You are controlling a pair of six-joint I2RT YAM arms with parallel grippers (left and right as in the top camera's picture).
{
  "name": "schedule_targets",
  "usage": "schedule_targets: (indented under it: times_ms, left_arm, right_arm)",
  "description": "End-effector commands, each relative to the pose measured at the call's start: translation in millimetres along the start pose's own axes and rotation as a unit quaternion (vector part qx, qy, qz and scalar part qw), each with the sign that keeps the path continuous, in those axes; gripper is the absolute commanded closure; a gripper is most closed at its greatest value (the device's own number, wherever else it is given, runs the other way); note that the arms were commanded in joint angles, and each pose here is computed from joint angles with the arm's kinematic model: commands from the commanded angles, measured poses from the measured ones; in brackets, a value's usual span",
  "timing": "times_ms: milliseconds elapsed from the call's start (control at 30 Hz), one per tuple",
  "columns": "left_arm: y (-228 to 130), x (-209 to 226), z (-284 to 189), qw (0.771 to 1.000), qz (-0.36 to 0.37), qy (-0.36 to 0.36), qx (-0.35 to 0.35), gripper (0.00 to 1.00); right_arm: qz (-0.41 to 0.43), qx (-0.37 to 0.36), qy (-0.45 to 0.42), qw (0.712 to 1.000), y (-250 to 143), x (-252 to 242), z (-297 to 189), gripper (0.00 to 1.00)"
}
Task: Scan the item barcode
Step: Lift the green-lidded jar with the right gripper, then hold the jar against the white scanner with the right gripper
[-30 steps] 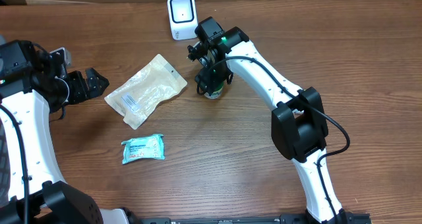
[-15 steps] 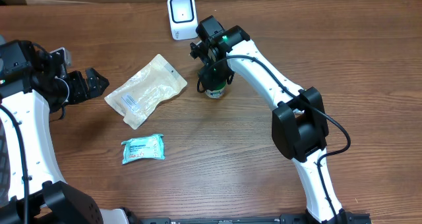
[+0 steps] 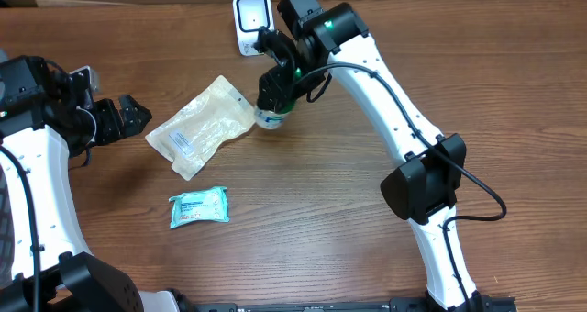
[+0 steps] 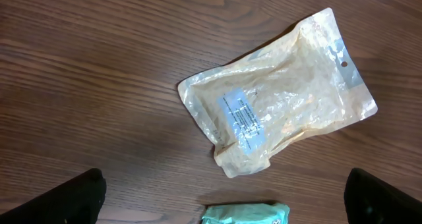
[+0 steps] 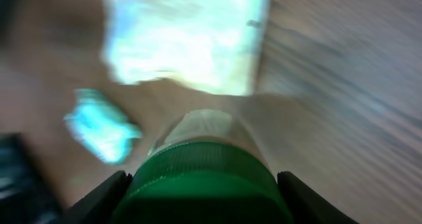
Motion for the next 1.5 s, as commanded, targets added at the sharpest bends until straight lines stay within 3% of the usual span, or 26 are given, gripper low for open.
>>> schedule_targets:
  times_ms: [0, 267, 533, 767, 1000, 1233, 1467]
  left_arm:
    - [1.2, -3.5, -2.3, 1.0, 0.0, -0.003, -0.005, 0.0]
    - [1.2, -3.5, -2.3, 1.0, 0.0, -0.003, -0.005, 0.0]
    - [1.2, -3.7, -2.2, 1.0, 0.0, -0.003, -0.005, 0.0]
    - [1.2, -3.5, -2.3, 1.0, 0.0, -0.003, -0.005, 0.0]
    - [1.2, -3.6, -2.3, 1.0, 0.0, -0.003, -0.005, 0.0]
    - [1.2, -3.5, -2.3, 1.0, 0.0, -0.003, -0.005, 0.0]
    - [1.2, -3.5, -2.3, 1.0, 0.0, -0.003, -0.005, 0.01]
  right_arm:
    - [-0.033, -0.073, 0.131, 0.988, 15.9, 48.6, -58.7, 0.47]
    - [-0.108, -0.17, 0.262, 0.944, 16.5, 86.7, -151.7, 0.42]
    - [-0.129, -0.234, 0.388, 0.882, 9.2, 84.3, -220.5, 0.43]
    - [-0.113, -0.255, 0.372, 0.885, 8.9, 58.9, -232.7, 0.47]
    - [-0.099, -0.253, 0.28, 0.921, 16.6, 42.4, -214.7, 0.47]
    - [-0.095, -0.245, 0.042, 0.964, 44.0, 11.4, -169.3, 0.46]
    - [-0.101, -0.262, -0.194, 0.94, 90.4, -27.8, -117.2, 0.47]
Point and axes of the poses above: each gripper's point midway between its finger pads, its own z axis out along the fingers, its own x axis along the line the jaws close on, y = z × x, the point moved 4 cm from there along -z, back along the fingers, and after that the axes turned 3 degrees about z, right-handed, at the moved point
